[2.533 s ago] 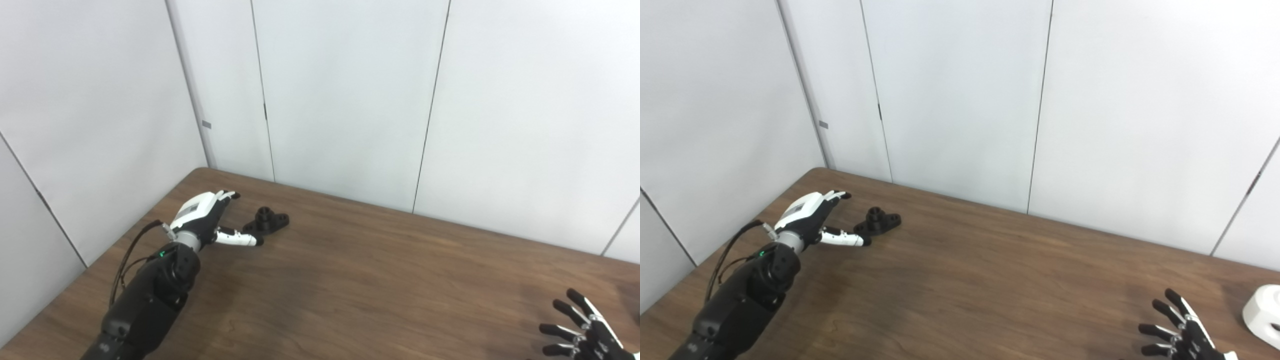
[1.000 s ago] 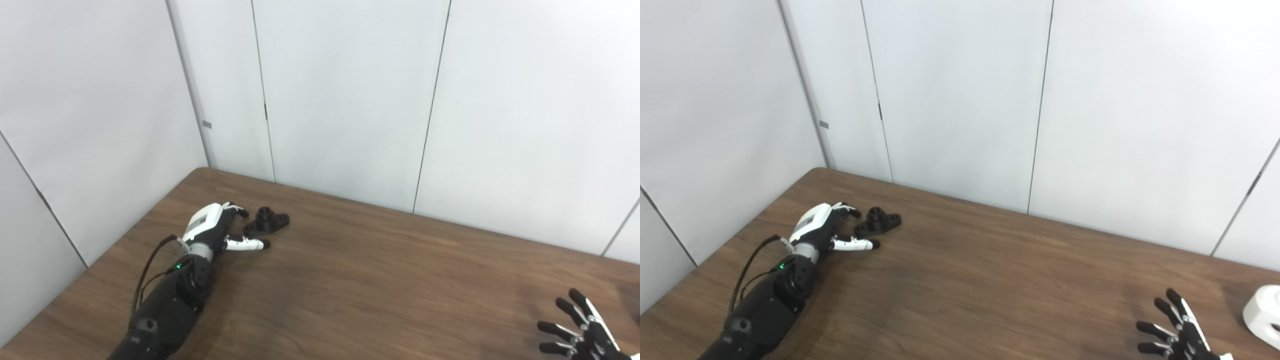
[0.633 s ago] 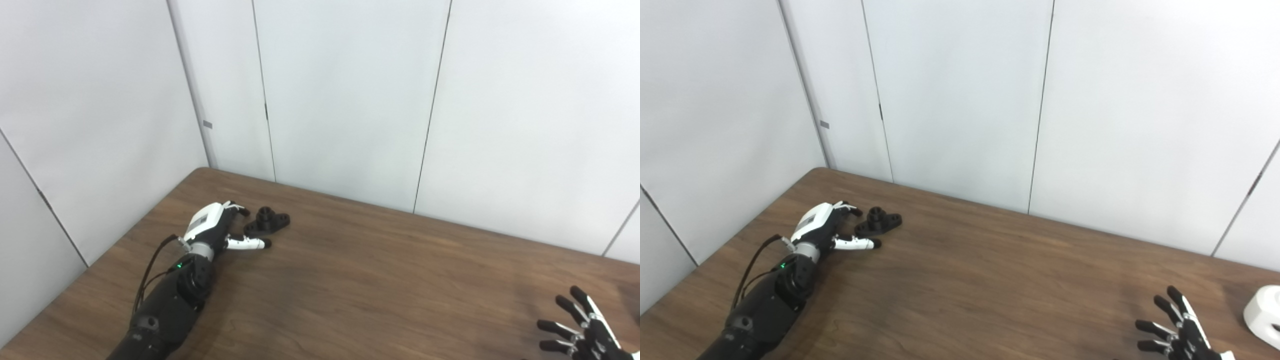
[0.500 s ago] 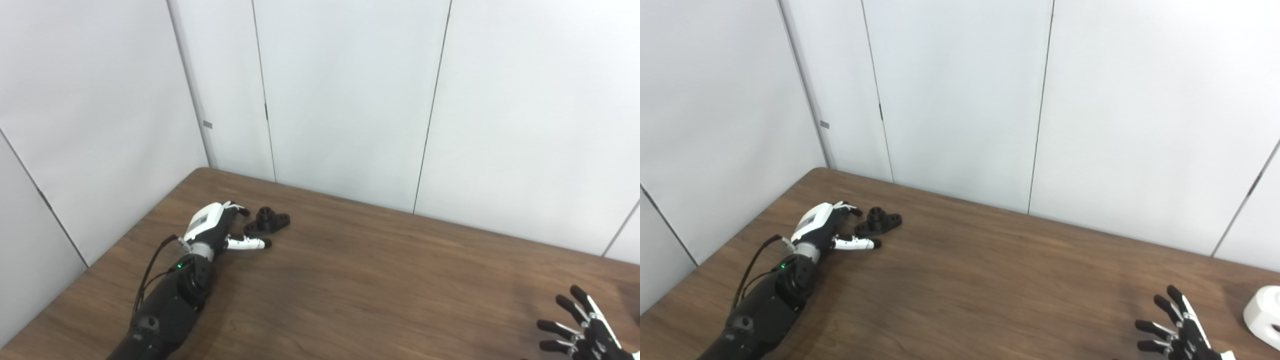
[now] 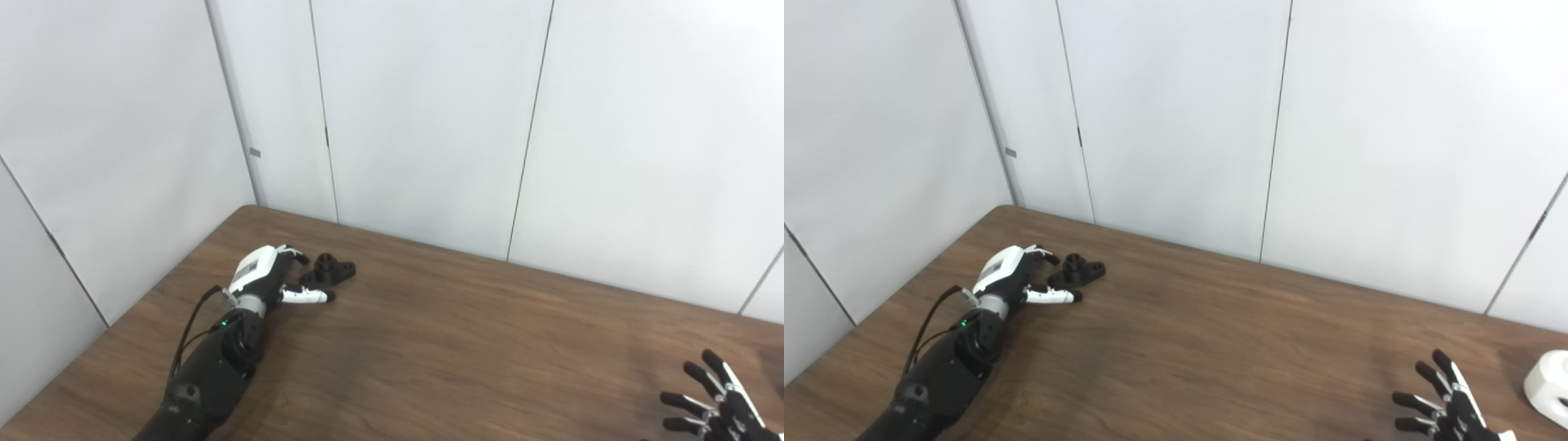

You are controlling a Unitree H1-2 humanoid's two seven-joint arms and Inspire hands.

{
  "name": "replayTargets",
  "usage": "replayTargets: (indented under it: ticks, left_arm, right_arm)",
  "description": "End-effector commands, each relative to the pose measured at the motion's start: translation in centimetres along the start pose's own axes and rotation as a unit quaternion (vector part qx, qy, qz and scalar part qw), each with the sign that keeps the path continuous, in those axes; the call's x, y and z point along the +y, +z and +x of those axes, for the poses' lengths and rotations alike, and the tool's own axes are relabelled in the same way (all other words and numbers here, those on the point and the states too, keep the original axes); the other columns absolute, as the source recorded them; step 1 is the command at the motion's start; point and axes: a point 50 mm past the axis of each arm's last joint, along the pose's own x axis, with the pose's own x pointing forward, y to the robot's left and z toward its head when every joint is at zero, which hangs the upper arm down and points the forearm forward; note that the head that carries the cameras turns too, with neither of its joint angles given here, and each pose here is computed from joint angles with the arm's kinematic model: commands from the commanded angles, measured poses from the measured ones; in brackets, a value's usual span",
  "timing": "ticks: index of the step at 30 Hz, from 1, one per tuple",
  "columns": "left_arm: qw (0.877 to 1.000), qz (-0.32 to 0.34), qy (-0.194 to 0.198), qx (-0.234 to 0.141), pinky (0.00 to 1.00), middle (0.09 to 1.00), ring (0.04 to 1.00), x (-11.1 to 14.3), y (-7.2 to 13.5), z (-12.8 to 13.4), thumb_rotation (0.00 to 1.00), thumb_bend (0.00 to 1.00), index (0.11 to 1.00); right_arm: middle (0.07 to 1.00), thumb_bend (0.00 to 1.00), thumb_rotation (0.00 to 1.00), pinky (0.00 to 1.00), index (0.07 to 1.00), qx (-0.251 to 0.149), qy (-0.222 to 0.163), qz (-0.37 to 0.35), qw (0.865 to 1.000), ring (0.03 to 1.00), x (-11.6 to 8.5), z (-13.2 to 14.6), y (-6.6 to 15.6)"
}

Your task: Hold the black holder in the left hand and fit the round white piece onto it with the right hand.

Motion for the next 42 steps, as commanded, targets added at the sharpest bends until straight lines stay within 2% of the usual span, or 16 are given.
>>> replayTargets:
  ticks: [1, 10, 12, 14, 17, 21, 33, 39, 42]
  left_arm:
    - [1.000, -0.002, -0.019, -0.005, 0.94, 0.940, 0.981, -0.8, 0.8, 0.3, 0.21, 0.79, 0.752]
    - [1.000, 0.005, -0.029, -0.003, 0.93, 0.949, 0.983, -1.4, 0.8, 0.1, 0.21, 0.78, 0.758]
    - [0.999, 0.019, -0.029, -0.004, 0.93, 0.931, 0.979, -1.7, 0.6, 0.2, 0.15, 0.77, 0.703]
    - [0.999, 0.041, -0.024, -0.007, 0.96, 0.905, 0.969, -2.0, 0.4, 0.3, 0.08, 0.62, 0.554]
    - [0.996, 0.082, -0.017, -0.022, 0.99, 0.883, 0.961, -2.6, 0.1, 0.3, 0.06, 0.54, 0.493]
    - [0.993, 0.114, -0.006, -0.029, 1.00, 0.871, 0.954, -3.3, -0.3, 0.2, 0.05, 0.52, 0.483]
    - [0.992, 0.119, 0.009, -0.034, 1.00, 0.855, 0.919, -4.2, -0.6, -0.5, 0.05, 0.52, 0.484]
    - [0.992, 0.107, 0.013, -0.072, 1.00, 0.850, 0.911, -4.5, -0.1, -1.6, 0.05, 0.52, 0.484]
    - [0.990, 0.103, 0.002, -0.099, 1.00, 0.855, 0.921, -4.8, 0.7, -2.3, 0.05, 0.52, 0.485]
  right_arm:
    - [0.918, 0.60, 0.00, 0.62, 0.975, -0.033, -0.004, 0.001, 0.999, 0.745, 0.0, 0.4, 1.6]
    - [0.920, 0.60, 0.00, 0.63, 0.971, -0.034, -0.006, 0.002, 0.999, 0.748, -0.1, 0.2, 2.0]
    - [0.922, 0.60, 0.00, 0.63, 0.973, -0.035, -0.005, 0.003, 0.999, 0.754, -0.1, 0.2, 2.1]
    - [0.926, 0.60, 0.00, 0.64, 0.979, -0.034, -0.004, 0.003, 0.999, 0.759, -0.1, 0.2, 2.1]
    - [0.923, 0.59, 0.00, 0.63, 0.974, -0.031, -0.008, 0.000, 0.999, 0.753, -0.2, 0.2, 2.1]
    - [0.927, 0.58, 0.00, 0.64, 0.976, -0.030, -0.009, 0.000, 1.000, 0.763, -0.3, 0.4, 2.2]
    - [0.931, 0.56, 0.00, 0.66, 0.980, -0.033, -0.008, 0.000, 0.999, 0.767, -0.5, 0.5, 2.2]
    - [0.927, 0.57, 0.00, 0.65, 0.985, -0.037, -0.003, 0.011, 0.999, 0.754, -0.3, 0.6, 2.3]
    - [0.936, 0.53, 0.00, 0.70, 0.998, -0.036, 0.001, 0.036, 0.999, 0.794, 0.0, 0.8, 2.3]
